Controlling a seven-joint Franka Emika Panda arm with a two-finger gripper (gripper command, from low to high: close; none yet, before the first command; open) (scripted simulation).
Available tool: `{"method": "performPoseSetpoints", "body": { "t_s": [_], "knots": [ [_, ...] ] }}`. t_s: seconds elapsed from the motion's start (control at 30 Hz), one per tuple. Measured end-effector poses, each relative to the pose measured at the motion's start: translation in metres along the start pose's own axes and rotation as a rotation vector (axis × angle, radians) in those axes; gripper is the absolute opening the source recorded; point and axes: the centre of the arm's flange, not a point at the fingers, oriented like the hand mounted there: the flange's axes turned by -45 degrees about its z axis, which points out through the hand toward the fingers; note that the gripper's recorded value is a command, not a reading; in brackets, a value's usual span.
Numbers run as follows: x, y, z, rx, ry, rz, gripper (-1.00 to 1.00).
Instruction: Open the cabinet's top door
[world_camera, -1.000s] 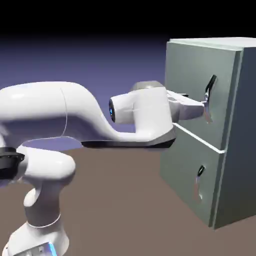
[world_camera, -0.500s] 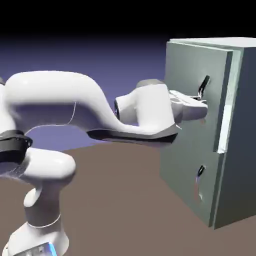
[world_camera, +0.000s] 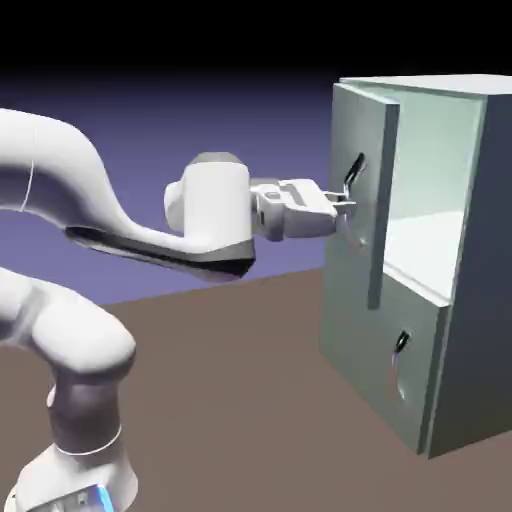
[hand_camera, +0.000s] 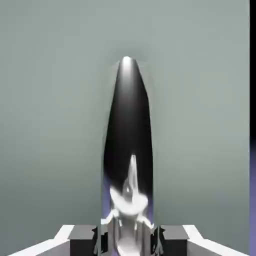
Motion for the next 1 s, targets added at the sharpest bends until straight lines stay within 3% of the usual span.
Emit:
{"method": "performPoseSetpoints", "body": {
  "t_s": [0.57,1.0],
  "knots": [
    [0.0,-0.06,-0.092,-0.308,0.0,0.004,-1.0],
    [0.001,-0.139,-0.159,-0.596,-0.001,0.004,-1.0]
  ]
}}
